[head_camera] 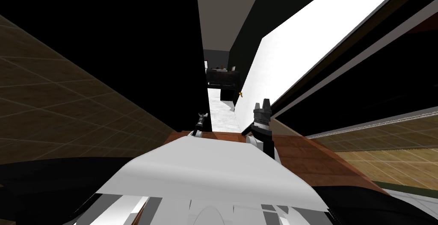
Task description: Push the door open
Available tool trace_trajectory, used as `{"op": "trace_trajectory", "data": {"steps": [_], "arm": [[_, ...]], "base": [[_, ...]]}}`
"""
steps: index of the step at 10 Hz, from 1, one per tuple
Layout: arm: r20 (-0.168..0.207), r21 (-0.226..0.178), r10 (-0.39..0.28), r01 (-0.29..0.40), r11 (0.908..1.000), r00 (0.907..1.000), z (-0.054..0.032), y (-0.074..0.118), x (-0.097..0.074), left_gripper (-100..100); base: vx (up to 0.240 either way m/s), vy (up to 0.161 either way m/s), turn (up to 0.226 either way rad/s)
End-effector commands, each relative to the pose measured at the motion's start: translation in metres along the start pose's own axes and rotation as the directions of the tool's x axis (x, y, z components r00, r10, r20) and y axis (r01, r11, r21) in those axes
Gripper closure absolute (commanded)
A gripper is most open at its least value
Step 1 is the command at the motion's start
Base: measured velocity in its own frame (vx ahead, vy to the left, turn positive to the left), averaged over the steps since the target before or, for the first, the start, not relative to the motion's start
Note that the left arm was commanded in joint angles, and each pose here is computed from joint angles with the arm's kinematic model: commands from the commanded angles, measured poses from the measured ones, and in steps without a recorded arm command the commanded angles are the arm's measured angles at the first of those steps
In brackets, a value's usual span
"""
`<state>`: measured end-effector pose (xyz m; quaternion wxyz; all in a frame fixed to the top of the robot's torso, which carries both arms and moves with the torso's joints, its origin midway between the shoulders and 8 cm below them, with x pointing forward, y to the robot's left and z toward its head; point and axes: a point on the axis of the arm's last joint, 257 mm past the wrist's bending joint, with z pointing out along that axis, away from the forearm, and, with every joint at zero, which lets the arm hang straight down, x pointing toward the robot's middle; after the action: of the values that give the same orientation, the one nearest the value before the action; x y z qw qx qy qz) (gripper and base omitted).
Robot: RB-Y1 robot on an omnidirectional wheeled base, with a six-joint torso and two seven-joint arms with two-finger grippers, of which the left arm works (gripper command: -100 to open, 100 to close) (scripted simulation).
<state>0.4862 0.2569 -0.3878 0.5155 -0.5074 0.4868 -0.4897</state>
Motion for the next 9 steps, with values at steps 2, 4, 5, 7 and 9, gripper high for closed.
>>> {"op": "trace_trajectory", "data": {"steps": [2, 4, 5, 7, 9], "arm": [[0.025, 0.0, 0.006, -0.006, 1.0, 0.9997, -0.0001, 0.0, -0.014, 100], [0.05, -0.001, 0.01, -0.01, 0.9999, 0.9987, -0.0005, 0.0, -0.026, 100], [0.061, -0.001, 0.012, -0.012, 0.9999, 0.9981, -0.0008, 0.0, -0.032, 100], [0.086, -0.002, 0.014, -0.014, 0.9999, 0.9962, -0.0016, 0.0, -0.044, 100], [0.114, -0.003, 0.016, -0.015, 0.9999, 0.9933, -0.0028, 0.0, -0.057, 100]], "base": [[0.131, -0.036, 0.037], [0.172, -0.033, 0.029], [0.206, -0.05, 0.039], [0.193, -0.067, 0.053], [0.195, -0.05, 0.045]]}}
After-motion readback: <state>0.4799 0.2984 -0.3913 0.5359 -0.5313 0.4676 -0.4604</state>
